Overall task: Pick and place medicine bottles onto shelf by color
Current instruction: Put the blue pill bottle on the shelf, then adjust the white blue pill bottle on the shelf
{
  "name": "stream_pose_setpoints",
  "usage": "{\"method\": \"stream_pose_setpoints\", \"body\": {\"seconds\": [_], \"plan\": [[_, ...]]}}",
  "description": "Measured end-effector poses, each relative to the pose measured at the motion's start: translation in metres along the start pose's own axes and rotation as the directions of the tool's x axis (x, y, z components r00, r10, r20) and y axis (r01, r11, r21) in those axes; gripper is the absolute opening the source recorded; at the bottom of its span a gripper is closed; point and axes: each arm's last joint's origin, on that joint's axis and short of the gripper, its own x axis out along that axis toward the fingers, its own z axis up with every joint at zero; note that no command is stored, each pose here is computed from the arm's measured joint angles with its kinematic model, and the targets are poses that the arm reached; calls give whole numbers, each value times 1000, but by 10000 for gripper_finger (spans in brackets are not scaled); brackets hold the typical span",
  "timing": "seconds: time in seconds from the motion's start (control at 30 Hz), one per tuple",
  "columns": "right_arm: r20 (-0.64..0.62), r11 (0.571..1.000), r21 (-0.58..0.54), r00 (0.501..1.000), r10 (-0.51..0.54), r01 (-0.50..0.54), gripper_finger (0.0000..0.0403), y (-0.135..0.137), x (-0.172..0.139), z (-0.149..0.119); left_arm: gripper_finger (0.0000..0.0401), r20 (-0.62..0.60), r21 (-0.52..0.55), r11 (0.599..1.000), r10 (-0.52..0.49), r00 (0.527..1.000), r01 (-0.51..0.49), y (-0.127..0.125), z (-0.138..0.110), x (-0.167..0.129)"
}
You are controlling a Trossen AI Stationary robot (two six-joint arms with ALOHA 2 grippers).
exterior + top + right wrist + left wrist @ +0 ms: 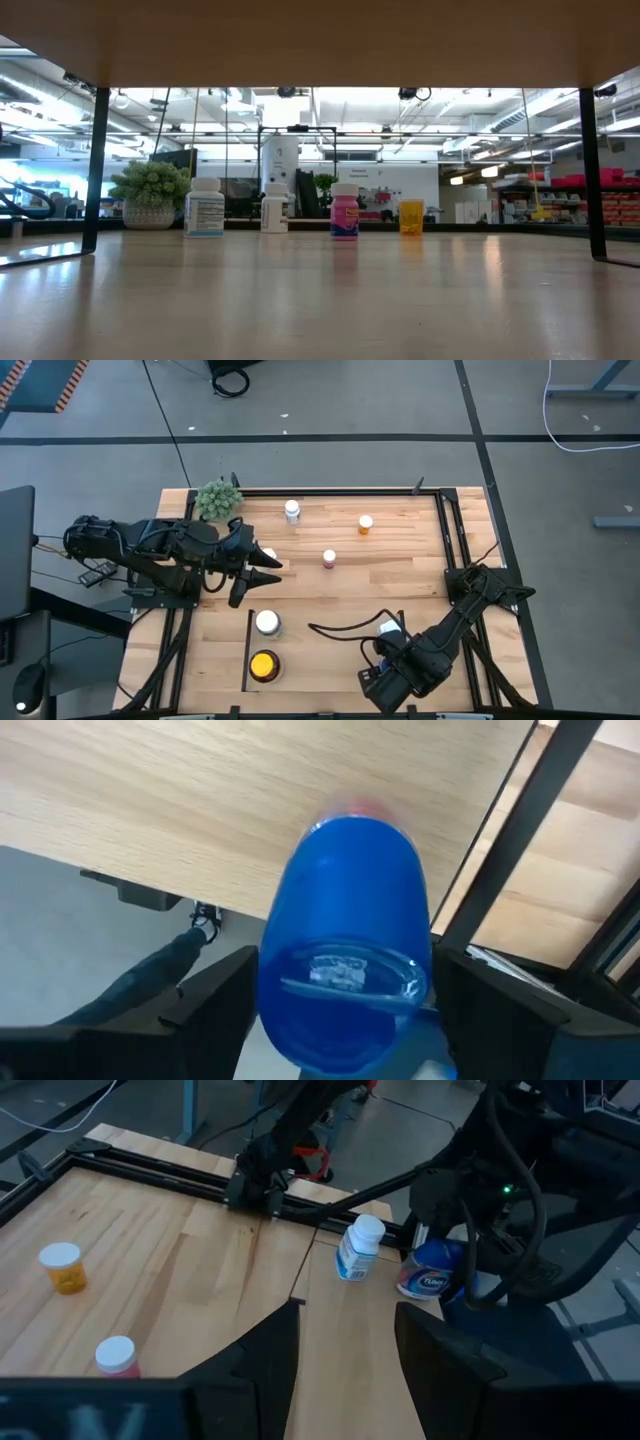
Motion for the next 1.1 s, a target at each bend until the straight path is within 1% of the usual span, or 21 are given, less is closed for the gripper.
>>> {"method": "stream_pose_setpoints", "body": {"seconds": [0.2, 0.43, 0.63, 0.73, 0.9, 1.03, 1.1], "plan": [[27, 999, 0, 999, 32, -32, 301, 0, -6, 6, 172, 0, 0, 1000, 0, 1000, 0, 0, 0, 0], [32, 996, 15, 996, 85, -86, 300, -3, -25, 19, 172, 0, -15, 1000, 0, 1000, 0, 0, 0, 0], [53, 993, 0, 992, 115, -115, 300, 2, -34, 40, 172, 0, -16, 1000, -1, 1000, 1, 0, 0, 0], [45, 993, -36, 993, 112, -110, 300, 7, -35, 54, 172, 0, -16, 1000, -1, 1000, 1, 0, 0, 0], [-55, 986, -143, 995, 80, -87, 300, 11, -37, 63, 172, 0, -19, 1000, -2, 1000, 2, 0, 0, 0], [-74, 965, -239, 993, 95, -110, 300, 6, -44, 64, 172, -3, -14, 1000, -10, 1000, 10, -2, -1, 0], [-62, 940, -315, 991, 115, -129, 300, 5, -50, 67, 172, -4, 1, 1000, -15, 1000, 15, -3, -1, 0]]}}
